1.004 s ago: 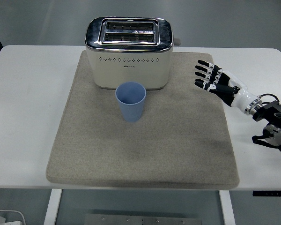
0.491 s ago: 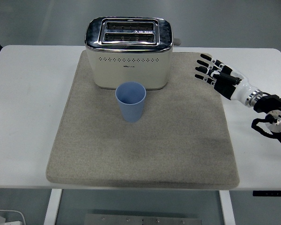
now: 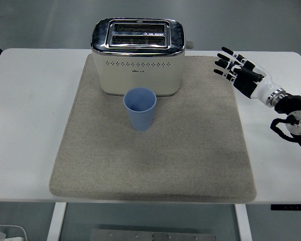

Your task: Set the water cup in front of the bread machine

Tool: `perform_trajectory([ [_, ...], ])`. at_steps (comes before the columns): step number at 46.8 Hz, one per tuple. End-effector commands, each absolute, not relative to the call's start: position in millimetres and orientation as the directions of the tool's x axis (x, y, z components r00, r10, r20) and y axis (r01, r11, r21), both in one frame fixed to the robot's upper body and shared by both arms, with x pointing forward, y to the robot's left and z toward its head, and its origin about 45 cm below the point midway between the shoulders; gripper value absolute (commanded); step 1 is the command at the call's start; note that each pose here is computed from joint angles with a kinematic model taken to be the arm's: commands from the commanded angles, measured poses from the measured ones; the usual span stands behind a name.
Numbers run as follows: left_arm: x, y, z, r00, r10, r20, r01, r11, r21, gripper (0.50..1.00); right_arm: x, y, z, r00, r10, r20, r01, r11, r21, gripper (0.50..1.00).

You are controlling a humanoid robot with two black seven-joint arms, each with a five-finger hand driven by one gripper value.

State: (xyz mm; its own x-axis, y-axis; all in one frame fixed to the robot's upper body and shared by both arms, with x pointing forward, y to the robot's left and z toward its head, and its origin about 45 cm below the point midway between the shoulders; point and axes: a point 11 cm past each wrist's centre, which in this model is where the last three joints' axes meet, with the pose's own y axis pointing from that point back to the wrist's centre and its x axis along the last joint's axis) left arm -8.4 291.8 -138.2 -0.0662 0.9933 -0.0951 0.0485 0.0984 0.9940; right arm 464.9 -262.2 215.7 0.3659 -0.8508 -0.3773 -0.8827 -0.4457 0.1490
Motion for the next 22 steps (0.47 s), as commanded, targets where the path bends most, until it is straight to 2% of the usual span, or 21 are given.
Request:
perform_trajectory([
  [1, -8, 292, -138, -0.066, 0.993, -0.095, 0.049, 0.098, 0.994, 1.0, 466, -262, 217, 0.361, -0.849, -0.385, -0.885, -0.442, 0.145, 0.917],
  [11, -8, 292, -138, -0.066, 0.993, -0.095, 0.049, 0.098, 0.994, 1.0, 467, -259, 218, 0.332, -0.82, -0.466, -0.894, -0.432, 0.124, 0.917],
  [22, -8, 292, -138, -0.066, 0.993, -0.095, 0.049, 0.098, 0.994, 1.0, 466, -252, 215, 0.327, -0.814, -0.479, -0.893, -0.433, 0.126, 0.917],
])
